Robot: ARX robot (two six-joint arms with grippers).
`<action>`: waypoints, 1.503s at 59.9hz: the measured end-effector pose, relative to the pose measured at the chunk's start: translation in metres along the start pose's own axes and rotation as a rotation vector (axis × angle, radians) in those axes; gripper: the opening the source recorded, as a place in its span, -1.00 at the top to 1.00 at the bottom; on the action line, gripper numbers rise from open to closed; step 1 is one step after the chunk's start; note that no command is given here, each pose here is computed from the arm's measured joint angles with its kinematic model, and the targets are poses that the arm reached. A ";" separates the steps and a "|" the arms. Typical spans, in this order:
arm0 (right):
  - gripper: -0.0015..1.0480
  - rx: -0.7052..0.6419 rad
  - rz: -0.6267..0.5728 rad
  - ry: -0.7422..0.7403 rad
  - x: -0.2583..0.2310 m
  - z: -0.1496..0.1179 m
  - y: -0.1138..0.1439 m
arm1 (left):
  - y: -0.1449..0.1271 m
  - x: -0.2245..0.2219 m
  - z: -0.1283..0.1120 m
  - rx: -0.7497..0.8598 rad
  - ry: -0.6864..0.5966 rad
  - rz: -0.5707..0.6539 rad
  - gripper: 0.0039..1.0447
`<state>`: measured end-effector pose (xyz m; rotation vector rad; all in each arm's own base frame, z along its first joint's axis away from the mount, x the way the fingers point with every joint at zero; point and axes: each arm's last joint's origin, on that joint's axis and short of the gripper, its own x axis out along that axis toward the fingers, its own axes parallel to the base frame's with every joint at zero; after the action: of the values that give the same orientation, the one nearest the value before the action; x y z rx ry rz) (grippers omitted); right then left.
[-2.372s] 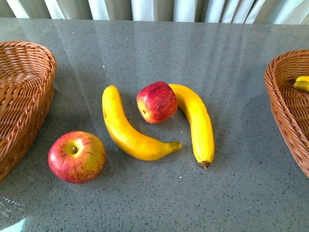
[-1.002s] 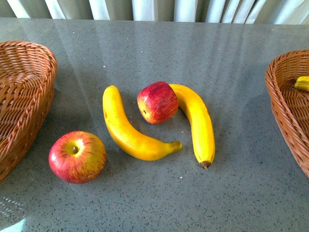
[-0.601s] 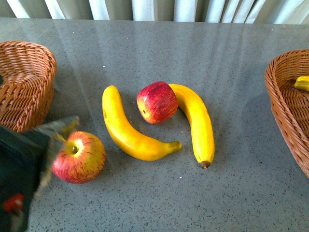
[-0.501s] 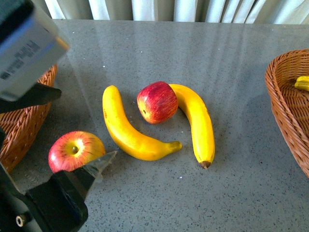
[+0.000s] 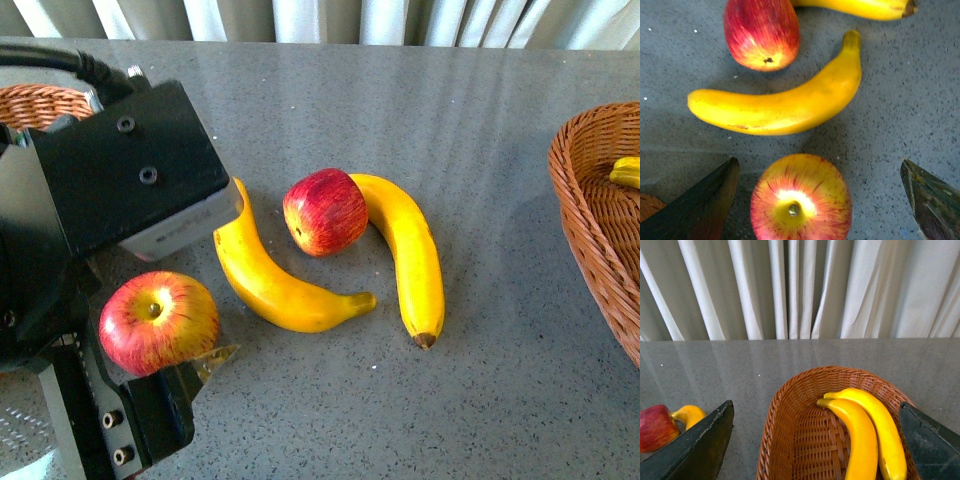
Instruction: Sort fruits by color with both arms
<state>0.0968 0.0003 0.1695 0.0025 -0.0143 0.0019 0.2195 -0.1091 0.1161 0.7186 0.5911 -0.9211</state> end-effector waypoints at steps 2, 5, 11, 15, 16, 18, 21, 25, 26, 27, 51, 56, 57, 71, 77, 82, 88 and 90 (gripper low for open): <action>-0.82 0.000 0.000 0.000 0.000 0.000 0.000 | 0.000 0.001 -0.001 0.003 0.007 -0.004 -0.83; -0.82 0.000 0.000 0.000 0.000 0.000 0.000 | 0.002 0.003 -0.004 0.009 0.023 -0.008 -0.83; -0.82 0.000 0.000 0.000 0.000 0.000 0.000 | 0.006 0.008 -0.008 0.018 0.051 -0.003 -0.83; -0.82 0.000 0.000 0.000 0.000 0.000 0.000 | 0.009 0.012 -0.011 0.022 0.068 -0.001 -0.83; -0.82 0.000 0.000 0.000 0.000 0.000 0.000 | 0.010 0.012 -0.012 0.024 0.072 0.000 -0.83; -0.82 0.000 0.000 0.000 0.000 0.000 0.000 | 0.011 0.014 -0.012 0.027 0.078 0.001 -0.83; -0.82 0.000 0.000 0.000 0.000 0.000 0.000 | 0.013 0.015 -0.013 0.032 0.086 0.003 -0.83; -0.82 0.000 0.000 0.000 0.000 0.000 0.000 | 0.014 0.017 -0.014 0.040 0.097 0.007 -0.83; -0.82 0.000 0.000 0.000 0.000 0.000 0.000 | 0.015 0.017 -0.015 0.042 0.101 0.008 -0.83; -0.82 0.000 0.000 0.000 0.000 0.000 0.000 | 0.015 0.018 -0.015 0.044 0.103 0.009 -0.83; -0.82 0.000 0.000 0.000 0.000 0.000 0.000 | 0.012 0.029 -0.024 0.072 0.143 -0.012 -0.83; -0.82 0.000 0.000 0.000 0.000 0.000 0.000 | 0.010 0.029 -0.025 0.080 0.140 -0.012 -0.83; -0.82 0.000 0.000 0.000 0.000 0.000 0.000 | 0.010 0.029 -0.025 0.081 0.140 -0.013 -0.83; -0.82 0.000 0.000 0.000 0.000 0.000 0.000 | 0.005 0.029 -0.025 0.098 0.136 -0.014 -0.48; -0.82 0.000 0.000 0.000 0.000 0.000 0.000 | 0.003 0.028 -0.025 0.100 0.130 -0.013 -0.43; -0.82 0.000 0.000 0.000 0.000 0.000 0.000 | 0.000 0.025 -0.024 0.085 0.118 -0.014 -0.42; -0.82 0.000 0.000 0.000 0.000 0.000 0.000 | -0.003 0.016 -0.021 0.066 0.085 -0.004 -0.42; -0.82 0.000 0.000 0.000 0.000 0.000 0.000 | -0.002 0.011 -0.019 0.059 0.069 0.012 -0.42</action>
<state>0.0968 0.0003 0.1695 0.0025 -0.0143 0.0019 0.2200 -0.1014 0.0956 0.8091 0.6219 -0.9083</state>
